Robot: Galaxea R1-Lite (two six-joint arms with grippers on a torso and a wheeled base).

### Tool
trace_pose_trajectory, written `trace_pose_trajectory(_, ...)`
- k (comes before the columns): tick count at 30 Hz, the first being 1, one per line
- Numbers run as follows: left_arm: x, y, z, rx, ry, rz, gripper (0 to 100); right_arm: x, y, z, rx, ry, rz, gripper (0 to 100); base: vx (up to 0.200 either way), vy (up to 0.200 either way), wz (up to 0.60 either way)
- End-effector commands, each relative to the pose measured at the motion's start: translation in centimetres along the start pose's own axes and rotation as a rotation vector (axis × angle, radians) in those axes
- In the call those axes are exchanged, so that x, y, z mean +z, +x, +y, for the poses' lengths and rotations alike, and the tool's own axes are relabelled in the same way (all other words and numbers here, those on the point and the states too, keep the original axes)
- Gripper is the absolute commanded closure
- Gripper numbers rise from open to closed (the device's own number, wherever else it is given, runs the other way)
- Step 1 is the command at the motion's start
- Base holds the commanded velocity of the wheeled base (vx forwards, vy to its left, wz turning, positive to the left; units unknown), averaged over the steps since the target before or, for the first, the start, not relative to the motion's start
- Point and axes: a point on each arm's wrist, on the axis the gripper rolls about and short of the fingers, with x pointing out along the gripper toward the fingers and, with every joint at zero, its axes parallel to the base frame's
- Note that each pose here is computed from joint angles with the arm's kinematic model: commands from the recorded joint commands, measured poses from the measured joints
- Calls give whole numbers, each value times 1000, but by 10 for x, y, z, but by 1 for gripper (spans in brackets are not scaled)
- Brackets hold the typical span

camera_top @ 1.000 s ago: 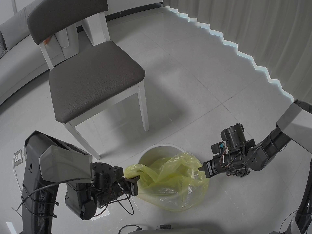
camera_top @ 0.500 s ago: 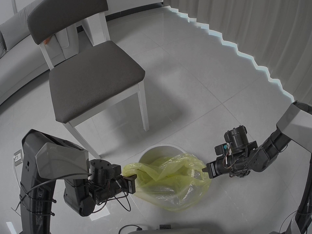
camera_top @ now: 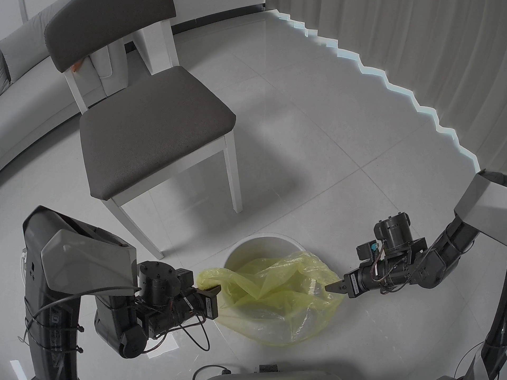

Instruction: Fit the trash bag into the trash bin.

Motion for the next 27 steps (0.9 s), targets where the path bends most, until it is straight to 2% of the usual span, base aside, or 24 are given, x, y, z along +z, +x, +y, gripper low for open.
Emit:
trace_pose_trajectory(1,0,-3,-2,-5,3,-5,100,16,-25,2,-4,-11,-85,0,0,0,0)
trace_pose_trajectory(2,-1,-3,-2,-3,3,-6,0,21,-30,5,-1,-20,-110,0,0,0,0)
trace_pose_trajectory(4,-1,-2,-2,-4,3,-7,0,26,-36,9,4,-31,-135,0,0,0,0)
trace_pose_trajectory(6,-1,-2,-2,-3,2,-4,0,40,-41,22,31,-71,-180,0,0,0,0)
trace_pose_trajectory(12,-3,-2,-3,11,4,-7,0,65,-33,51,86,-165,-221,0,0,0,0)
trace_pose_trajectory(17,-3,-4,-7,14,11,-25,0,74,-11,65,111,-242,-194,0,0,0,0)
trace_pose_trajectory(19,-4,-6,-11,4,17,-33,0,77,6,73,124,-305,-178,0,0,0,0)
trace_pose_trajectory(23,-4,-6,-13,-3,18,-42,0,72,27,80,138,-359,-147,0,0,0,0)
trace_pose_trajectory(27,-4,-6,-12,4,17,-41,0,60,41,76,135,-408,-100,0,0,0,0)
